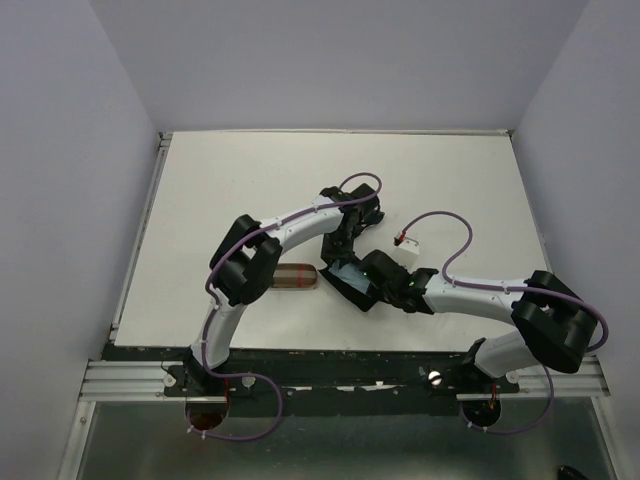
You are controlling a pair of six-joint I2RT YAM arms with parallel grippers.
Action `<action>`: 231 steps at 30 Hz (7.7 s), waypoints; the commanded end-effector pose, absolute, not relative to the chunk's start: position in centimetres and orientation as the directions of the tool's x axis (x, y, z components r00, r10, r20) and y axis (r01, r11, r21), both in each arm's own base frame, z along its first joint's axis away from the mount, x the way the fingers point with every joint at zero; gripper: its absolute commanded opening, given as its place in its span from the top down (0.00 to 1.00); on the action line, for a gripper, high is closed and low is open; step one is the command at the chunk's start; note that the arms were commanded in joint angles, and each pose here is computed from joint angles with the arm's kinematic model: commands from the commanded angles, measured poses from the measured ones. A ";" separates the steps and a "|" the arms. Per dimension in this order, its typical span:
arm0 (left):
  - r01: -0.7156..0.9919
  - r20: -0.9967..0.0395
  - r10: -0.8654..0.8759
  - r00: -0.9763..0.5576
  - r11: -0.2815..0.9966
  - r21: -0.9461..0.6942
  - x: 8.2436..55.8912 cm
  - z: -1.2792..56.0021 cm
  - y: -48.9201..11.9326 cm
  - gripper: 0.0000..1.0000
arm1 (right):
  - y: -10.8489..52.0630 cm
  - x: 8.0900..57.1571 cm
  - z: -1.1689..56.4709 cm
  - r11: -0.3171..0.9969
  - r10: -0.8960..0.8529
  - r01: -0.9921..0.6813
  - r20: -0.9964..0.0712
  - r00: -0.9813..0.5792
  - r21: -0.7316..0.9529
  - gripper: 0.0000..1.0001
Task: Organize the sunglasses
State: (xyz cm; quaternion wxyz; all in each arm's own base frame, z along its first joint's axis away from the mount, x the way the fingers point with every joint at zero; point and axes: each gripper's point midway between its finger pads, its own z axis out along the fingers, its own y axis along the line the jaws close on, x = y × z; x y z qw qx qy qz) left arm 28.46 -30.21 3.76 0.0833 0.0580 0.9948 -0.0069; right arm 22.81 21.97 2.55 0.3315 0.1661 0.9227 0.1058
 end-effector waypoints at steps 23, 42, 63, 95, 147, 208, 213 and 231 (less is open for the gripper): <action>0.051 -0.163 0.045 -0.986 0.998 -0.032 28.1 3.8 -29.9 0.68 | 22.4 22.6 2.3 0.919 0.377 0.218 -0.573 -0.728 0.329 0.99; 0.064 -0.119 0.056 -0.991 0.996 -0.064 27.6 2.0 -31.4 0.85 | 22.8 22.6 2.3 0.914 0.381 0.206 -0.568 -0.730 0.350 0.99; 0.128 -0.299 0.064 -0.952 0.972 -0.199 30.1 6.1 -33.4 1.00 | 22.3 23.2 4.0 0.887 0.435 0.202 -0.606 -0.666 0.416 0.99; 0.072 -0.158 0.041 -0.987 0.977 -0.199 27.3 3.9 -31.7 0.54 | 22.0 22.8 2.4 0.903 0.410 0.217 -0.592 -0.694 0.371 0.99; 0.125 -0.293 0.046 -0.955 0.958 -0.257 29.6 6.6 -33.2 1.00 | 21.5 23.0 4.5 0.859 0.480 0.194 -0.613 -0.627 0.474 0.99; 0.063 -0.303 0.017 -0.953 0.988 -0.142 29.6 5.1 -31.0 0.88 | 20.4 22.2 4.4 0.802 0.576 0.279 -0.558 -0.598 0.528 0.67; 0.063 -0.308 0.015 -0.951 0.987 -0.145 29.5 5.6 -30.9 0.76 | 20.4 21.9 5.4 0.821 0.544 0.253 -0.567 -0.619 0.512 0.61; 0.061 -0.341 -0.019 -0.940 0.974 -0.220 27.2 8.2 -29.3 0.58 | 24.1 24.3 6.8 0.931 0.271 0.002 -0.688 -0.673 0.365 0.80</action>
